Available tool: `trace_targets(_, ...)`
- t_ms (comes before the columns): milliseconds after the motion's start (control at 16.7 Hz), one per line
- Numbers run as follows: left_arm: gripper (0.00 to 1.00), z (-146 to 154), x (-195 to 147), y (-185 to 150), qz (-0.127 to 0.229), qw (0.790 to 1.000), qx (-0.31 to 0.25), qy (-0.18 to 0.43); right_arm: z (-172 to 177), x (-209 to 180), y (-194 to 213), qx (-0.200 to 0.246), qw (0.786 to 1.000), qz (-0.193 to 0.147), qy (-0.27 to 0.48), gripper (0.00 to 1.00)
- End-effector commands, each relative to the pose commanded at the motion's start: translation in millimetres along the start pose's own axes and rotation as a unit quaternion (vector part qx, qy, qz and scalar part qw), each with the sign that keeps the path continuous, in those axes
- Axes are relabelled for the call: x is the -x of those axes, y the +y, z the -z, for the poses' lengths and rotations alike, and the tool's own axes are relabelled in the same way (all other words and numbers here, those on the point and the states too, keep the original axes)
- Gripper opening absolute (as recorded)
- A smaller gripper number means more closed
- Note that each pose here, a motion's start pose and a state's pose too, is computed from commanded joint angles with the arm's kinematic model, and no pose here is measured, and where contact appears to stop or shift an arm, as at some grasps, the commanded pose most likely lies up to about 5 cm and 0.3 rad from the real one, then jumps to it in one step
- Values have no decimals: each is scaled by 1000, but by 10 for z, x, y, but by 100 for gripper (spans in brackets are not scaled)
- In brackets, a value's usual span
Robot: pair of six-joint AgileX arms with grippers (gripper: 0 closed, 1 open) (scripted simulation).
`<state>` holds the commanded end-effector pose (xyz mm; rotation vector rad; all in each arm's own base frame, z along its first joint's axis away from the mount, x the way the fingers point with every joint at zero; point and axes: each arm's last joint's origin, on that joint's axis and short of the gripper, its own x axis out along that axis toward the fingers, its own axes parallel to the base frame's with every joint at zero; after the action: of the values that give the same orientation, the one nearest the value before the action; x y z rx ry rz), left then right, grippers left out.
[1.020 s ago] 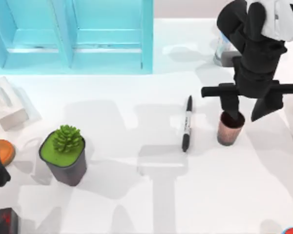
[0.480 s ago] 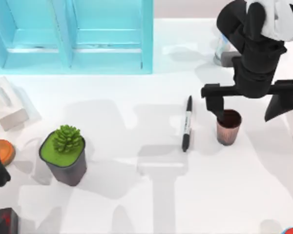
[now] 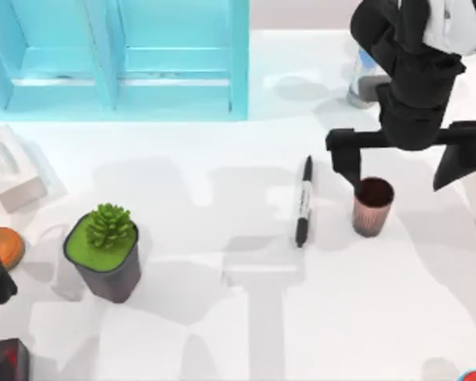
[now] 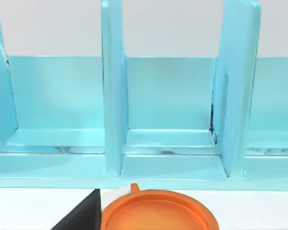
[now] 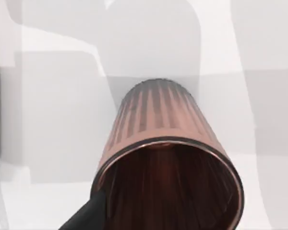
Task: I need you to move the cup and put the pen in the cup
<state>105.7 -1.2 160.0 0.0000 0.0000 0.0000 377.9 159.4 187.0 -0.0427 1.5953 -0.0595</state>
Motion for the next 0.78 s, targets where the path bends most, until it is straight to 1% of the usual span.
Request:
trace_targets(120, 100, 0, 0, 0, 0, 1000, 0, 0, -41, 176, 18, 1, 1000, 3, 6, 100)
trace_targets(300, 100, 0, 0, 0, 0, 1000, 0, 0, -85, 622, 18, 1, 1000, 0, 2, 100)
trace_targets(420, 100, 0, 0, 0, 0, 1000, 0, 0, -62, 936, -13, 0, 1000, -3, -4, 100)
trace_targets(540, 100, 0, 0, 0, 0, 1000, 0, 0, -6, 1170, -58, 0, 1000, -3, -5, 100)
trace_targets(660, 100, 0, 0, 0, 0, 1000, 0, 0, 50, 1323, -99, -1, 1000, -3, -6, 100)
trace_targets(780, 100, 0, 0, 0, 0, 1000, 0, 0, 79, 1391, -121, -1, 1000, -3, -7, 100)
